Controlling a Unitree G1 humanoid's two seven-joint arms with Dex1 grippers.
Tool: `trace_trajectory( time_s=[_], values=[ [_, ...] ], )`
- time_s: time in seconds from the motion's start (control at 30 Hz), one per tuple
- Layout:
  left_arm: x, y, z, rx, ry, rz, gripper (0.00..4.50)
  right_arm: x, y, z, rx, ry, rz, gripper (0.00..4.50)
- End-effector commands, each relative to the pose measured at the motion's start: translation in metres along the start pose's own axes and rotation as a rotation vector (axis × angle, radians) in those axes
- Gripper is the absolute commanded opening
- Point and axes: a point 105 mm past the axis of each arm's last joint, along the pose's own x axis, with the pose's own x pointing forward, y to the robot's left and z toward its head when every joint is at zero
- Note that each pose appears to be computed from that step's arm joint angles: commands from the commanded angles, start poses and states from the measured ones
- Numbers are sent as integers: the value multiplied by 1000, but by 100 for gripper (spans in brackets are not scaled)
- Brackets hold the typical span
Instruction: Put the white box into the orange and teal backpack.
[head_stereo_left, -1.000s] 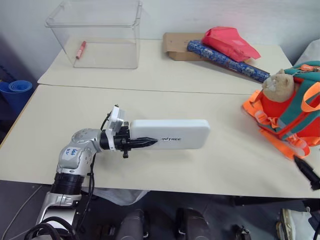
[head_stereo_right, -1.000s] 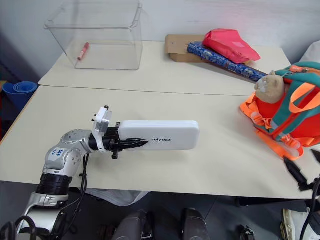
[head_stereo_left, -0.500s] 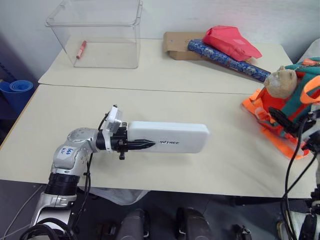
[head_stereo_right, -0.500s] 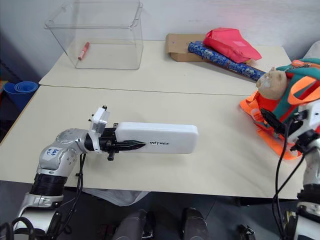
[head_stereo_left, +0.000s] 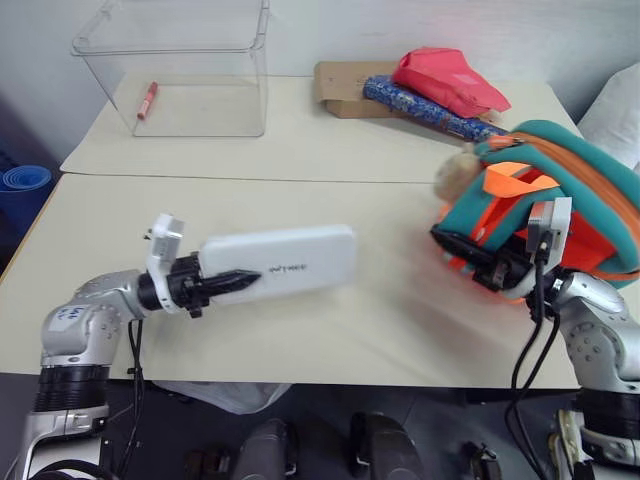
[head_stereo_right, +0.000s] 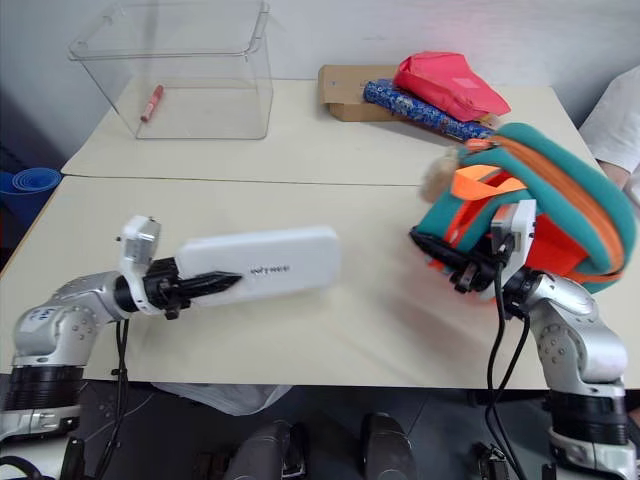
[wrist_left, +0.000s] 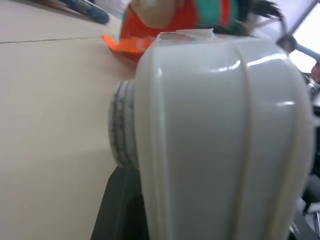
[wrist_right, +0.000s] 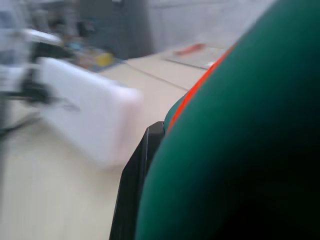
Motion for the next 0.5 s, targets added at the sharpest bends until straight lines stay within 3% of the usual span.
trace_trajectory(
  time_s=[0.03,0.2,0.33,0.5],
  values=[
    [-10,-8,27,43,-84,-15,124,4,52,7,103,40,208,3],
    [-17,-17,55,91,-173,-15,124,-17,79,3,260,189,270,3],
    [-8,-27,62,123,-163,-53,124,-40,68,5,303,268,184,3],
    [33,-29,67,220,-170,-130,124,-50,49,2,278,278,115,3]
  ],
)
